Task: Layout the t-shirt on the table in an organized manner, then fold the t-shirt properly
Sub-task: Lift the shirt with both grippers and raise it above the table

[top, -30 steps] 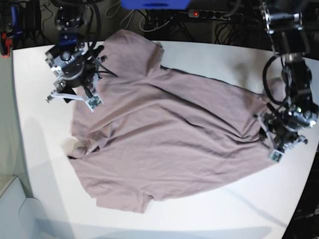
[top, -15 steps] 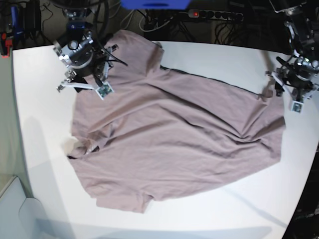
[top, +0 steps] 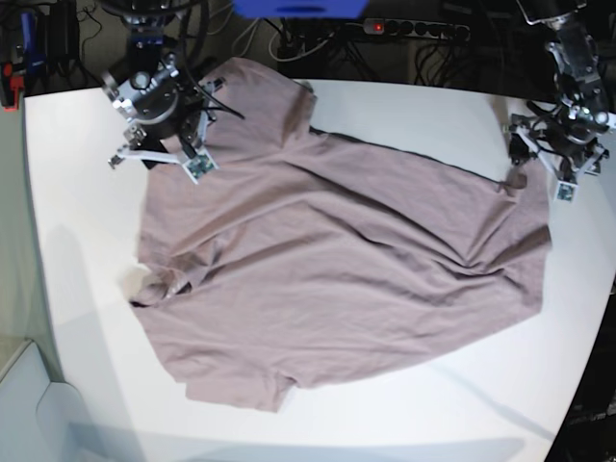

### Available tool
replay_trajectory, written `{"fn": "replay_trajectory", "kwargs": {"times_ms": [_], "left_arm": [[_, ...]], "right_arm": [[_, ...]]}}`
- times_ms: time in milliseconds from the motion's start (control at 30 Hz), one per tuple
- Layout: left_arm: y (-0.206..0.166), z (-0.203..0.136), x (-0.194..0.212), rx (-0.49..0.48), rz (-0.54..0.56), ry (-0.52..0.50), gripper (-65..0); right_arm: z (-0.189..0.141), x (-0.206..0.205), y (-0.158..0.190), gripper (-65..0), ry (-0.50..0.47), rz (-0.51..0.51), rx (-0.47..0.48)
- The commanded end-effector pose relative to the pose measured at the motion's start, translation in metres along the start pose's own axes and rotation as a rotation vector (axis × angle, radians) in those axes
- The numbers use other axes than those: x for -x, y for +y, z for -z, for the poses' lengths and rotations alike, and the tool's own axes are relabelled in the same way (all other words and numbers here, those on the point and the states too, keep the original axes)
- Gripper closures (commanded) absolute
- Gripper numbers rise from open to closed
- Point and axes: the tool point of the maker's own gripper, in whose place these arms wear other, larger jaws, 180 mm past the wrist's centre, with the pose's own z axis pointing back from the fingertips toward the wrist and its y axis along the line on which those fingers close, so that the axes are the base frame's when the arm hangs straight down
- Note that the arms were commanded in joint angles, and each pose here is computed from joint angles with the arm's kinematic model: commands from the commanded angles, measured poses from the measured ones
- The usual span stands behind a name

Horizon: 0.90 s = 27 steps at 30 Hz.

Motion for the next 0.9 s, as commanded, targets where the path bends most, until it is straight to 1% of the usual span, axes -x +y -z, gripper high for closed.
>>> {"fn": "replay_trajectory", "kwargs": {"times_ms": [0,67,100,167,233,333,400,433,500,633,700,867], "left_arm": [[0.004,0.001,0.0,-0.009,0.003,0.003,-51.8],[0.0,0.005,0.009,0.006,-0.014,0.027,-48.2],[-0.003,0.008,0.014,0.016,-0.024,0.037,-45.3],[-0.014,0.011,0.018,0.068,-0.033,0.04,-37.1],[-0.025,0.012,0.021,0.134,-0.02,0.037,-27.2],[-0.026,0.014,0.029,0.143,-0.035,0.055,-10.8],[-0.026,0.015,0.03,0.144,-0.037,0.058,-1.0],[-0.027,0.015,0.029,0.145,-0.037,0.056,0.0],[-0.026,0.014,0.028,0.142,-0.036,0.053,-1.3],[-0.027,0.014,0.027,0.143,-0.036,0.049,-0.1],[-0.027,0.014,0.027,0.143,-0.036,0.049,-0.1],[-0.027,0.013,0.028,0.145,-0.037,0.051,-0.1]], "right_arm": [[-0.004,-0.004,-0.002,-27.7,-0.024,0.003,0.011],[-0.004,-0.004,-0.001,-27.7,-0.022,0.002,0.008],[-0.004,-0.004,-0.001,-27.7,-0.022,0.002,0.008],[-0.004,-0.005,0.0,-27.7,-0.025,0.0,0.006],[-0.004,-0.001,0.002,-27.7,-0.015,0.0,0.001],[-0.005,0.004,0.008,-27.9,-0.005,-0.001,-0.012],[-0.005,0.005,0.01,-28.0,-0.003,0.003,-0.016],[-0.006,0.009,0.013,-28.0,0.006,0.003,-0.024],[-0.006,0.013,0.017,-28.1,0.015,0.003,-0.033],[-0.007,0.019,0.024,-28.1,0.028,0.003,-0.052],[-0.007,0.015,0.033,-28.1,0.018,-0.012,-0.073],[-0.002,0.019,0.052,-28.1,0.034,-0.028,-0.125]]}}
